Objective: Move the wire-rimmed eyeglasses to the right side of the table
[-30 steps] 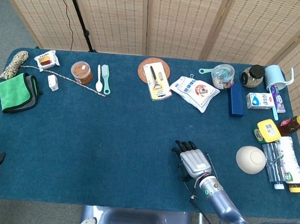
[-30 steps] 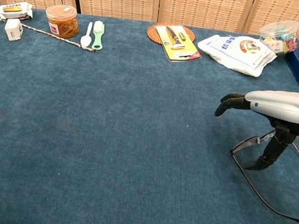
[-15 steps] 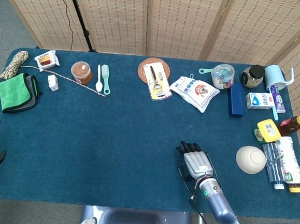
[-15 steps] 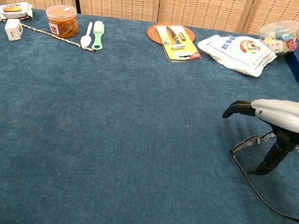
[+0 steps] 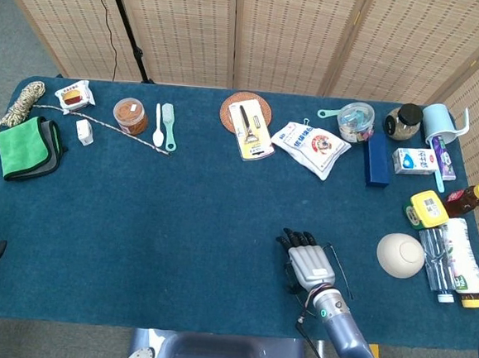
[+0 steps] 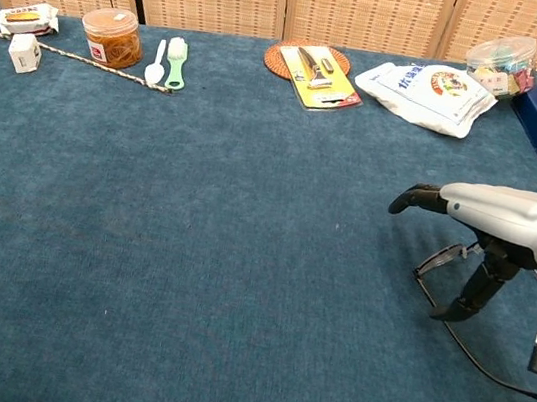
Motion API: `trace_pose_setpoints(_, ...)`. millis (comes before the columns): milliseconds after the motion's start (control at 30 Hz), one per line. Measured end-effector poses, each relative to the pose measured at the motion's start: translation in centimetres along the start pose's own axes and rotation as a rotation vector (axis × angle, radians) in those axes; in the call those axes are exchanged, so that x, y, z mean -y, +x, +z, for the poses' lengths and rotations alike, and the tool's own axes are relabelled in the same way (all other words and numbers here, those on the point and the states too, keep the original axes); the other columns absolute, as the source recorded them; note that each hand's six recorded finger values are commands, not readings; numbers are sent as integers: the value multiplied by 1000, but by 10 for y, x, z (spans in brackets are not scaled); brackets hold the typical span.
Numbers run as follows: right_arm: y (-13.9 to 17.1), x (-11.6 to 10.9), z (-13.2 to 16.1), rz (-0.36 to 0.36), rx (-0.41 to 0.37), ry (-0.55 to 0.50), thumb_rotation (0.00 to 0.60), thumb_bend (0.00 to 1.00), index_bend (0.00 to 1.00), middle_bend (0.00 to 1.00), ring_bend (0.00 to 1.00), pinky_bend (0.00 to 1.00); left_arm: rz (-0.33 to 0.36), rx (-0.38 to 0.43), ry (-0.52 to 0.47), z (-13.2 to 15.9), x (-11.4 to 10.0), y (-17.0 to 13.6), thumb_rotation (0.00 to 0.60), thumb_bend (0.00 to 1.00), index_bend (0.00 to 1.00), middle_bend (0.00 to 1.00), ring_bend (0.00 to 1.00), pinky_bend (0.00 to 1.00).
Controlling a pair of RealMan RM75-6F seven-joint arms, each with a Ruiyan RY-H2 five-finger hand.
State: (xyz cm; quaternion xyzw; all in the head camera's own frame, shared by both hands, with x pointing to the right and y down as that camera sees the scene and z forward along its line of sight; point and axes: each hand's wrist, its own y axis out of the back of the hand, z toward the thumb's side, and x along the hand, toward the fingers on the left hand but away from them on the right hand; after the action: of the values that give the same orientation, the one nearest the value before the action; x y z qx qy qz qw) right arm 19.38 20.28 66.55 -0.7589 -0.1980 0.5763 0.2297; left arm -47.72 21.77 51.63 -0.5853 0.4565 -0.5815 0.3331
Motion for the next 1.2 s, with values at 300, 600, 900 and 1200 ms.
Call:
trace_pose_setpoints(300,-3,8,4,-1,11,12,600,203,88,0,0,0,3,-4,-1,-2,-2,-2,600,288,152,0,29,23)
trace_pose_setpoints(600,-3,11,-10,-15,53,27,600,202,88,0,0,0,5,-1,-3,-1,-3,-2,600,287,152,0,29,23)
trace_pose_setpoints(900,-1,13,-23,-21,82,41,600,202,95,0,0,0,6,8,-4,3,-3,-2,600,287,151,0,29,23)
trace_pose_setpoints(1200,4,14,-25,-22,84,26,600,203,96,0,0,0,-1,17,-9,7,1,0,600,287,151,0,29,24)
